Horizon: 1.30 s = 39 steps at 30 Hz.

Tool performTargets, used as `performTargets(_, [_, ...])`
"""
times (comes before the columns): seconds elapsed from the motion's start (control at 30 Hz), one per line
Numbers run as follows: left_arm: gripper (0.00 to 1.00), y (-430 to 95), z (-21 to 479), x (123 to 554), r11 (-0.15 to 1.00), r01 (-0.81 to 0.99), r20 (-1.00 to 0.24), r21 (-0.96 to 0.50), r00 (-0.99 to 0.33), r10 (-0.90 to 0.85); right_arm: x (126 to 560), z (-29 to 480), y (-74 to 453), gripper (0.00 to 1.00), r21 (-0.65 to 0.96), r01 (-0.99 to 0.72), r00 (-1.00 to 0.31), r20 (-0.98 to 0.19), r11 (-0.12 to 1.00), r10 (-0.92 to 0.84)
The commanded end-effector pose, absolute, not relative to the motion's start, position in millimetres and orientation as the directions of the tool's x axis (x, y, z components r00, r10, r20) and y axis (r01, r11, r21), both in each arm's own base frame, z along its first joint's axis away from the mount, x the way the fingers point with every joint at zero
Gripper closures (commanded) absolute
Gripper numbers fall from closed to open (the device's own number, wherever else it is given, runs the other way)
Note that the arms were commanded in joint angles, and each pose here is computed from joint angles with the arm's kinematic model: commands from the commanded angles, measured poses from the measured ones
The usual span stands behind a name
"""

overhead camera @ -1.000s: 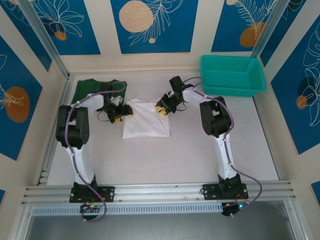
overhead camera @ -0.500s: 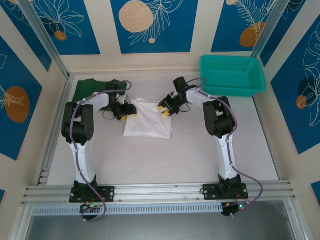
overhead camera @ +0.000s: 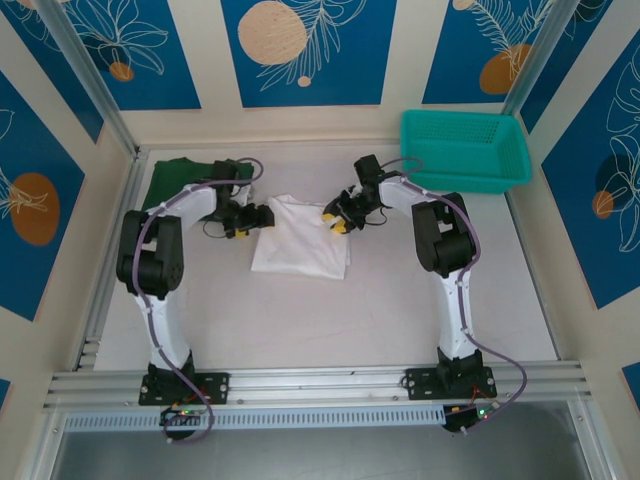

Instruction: Fold and stack the t-shirts

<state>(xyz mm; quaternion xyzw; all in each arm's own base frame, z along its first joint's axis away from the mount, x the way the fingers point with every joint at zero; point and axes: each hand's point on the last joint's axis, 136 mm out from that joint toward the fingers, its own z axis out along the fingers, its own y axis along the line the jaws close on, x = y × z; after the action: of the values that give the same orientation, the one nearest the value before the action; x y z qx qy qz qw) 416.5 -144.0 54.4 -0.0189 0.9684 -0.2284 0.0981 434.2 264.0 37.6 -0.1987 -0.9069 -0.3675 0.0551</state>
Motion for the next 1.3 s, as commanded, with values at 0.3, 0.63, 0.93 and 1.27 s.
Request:
performTargets(0.3, [0.22, -180.7, 8.6, 433.8, 0.932, 0.085, -0.142, -0.352, -0.989, 0.037, 427.5, 49.0, 265.3, 0.60, 0.653, 0.365, -0.931, 0.238, 0.664, 0.277])
performTargets(0.63, [0.56, -206.4, 0.6, 453.3, 0.926, 0.084, -0.208, -0.369, -0.978, 0.005, 427.9, 64.3, 269.8, 0.60, 0.675, 0.329, -0.944, 0.211, 0.661, 0.255])
performTargets(0.93, [0.86, -228.4, 19.5, 499.4, 0.935, 0.098, -0.332, -0.340, -0.943, -0.022, 425.8, 108.6, 265.7, 0.59, 0.697, 0.255, -0.964, 0.134, 0.670, 0.228])
performTargets(1.27, [1.00, -217.2, 103.0, 552.9, 0.959, 0.151, -0.526, -0.239, -0.851, 0.003, 355.8, 180.8, 203.4, 0.54, 0.678, 0.210, -0.957, -0.004, 0.704, 0.289])
